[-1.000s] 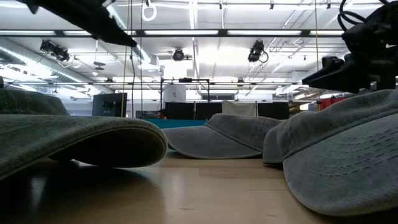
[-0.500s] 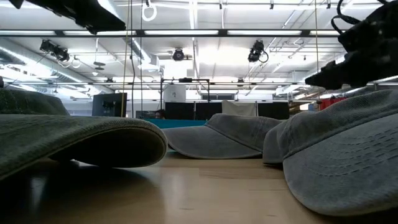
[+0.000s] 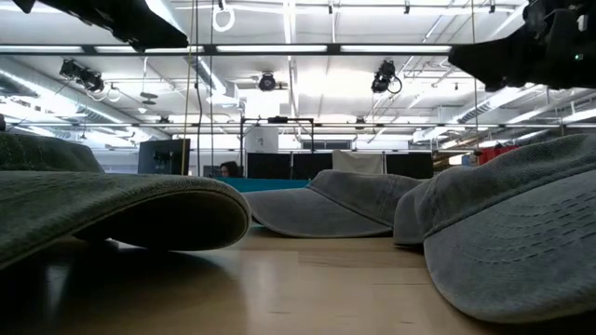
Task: Pick & Place hat
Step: Put the top blue cap into the yellow bin
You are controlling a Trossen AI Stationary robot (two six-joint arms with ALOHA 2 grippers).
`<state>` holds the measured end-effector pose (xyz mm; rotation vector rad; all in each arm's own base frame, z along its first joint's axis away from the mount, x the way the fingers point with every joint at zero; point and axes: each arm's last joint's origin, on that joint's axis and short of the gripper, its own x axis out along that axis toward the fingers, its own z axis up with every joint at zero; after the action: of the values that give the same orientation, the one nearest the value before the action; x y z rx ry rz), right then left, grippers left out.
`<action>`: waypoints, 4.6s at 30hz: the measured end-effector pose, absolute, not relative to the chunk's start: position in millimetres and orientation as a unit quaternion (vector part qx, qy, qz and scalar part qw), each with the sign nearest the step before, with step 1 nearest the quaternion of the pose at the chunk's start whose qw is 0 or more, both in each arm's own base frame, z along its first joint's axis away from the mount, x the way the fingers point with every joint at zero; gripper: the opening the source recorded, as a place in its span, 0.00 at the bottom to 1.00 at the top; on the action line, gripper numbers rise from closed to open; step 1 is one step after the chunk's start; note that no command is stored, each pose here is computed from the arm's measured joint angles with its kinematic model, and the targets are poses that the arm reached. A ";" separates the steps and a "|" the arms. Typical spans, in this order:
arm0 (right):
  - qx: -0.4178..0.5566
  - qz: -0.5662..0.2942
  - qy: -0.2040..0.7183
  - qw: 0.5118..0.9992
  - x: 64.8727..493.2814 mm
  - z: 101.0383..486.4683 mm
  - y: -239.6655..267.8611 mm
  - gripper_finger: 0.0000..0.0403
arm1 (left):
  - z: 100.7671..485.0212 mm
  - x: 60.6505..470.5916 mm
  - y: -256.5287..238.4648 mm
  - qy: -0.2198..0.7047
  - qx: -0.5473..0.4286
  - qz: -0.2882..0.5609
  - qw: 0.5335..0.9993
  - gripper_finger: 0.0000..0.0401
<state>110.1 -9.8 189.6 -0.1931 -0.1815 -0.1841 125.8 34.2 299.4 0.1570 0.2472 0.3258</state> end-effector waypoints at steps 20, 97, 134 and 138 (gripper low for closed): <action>0.049 -0.361 -0.058 0.929 107.0 179.0 -25.2 0.36 | 302.5 126.4 34.5 0.106 0.076 0.165 0.978 0.31; -0.017 -0.323 0.537 0.779 257.4 317.3 -20.9 0.01 | 308.3 127.3 34.8 0.068 0.040 0.172 0.982 0.31; 0.231 -0.514 0.361 0.743 237.4 194.3 -98.6 0.07 | 303.3 126.6 34.6 0.094 0.038 0.171 0.980 0.31; 0.210 -0.492 0.385 0.752 237.3 193.9 -98.4 0.13 | 303.3 126.6 34.6 0.094 0.038 0.171 0.980 0.31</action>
<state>237.3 -98.4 193.9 0.4582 0.8409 -1.0737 126.6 34.6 303.3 0.0757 0.1901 0.3440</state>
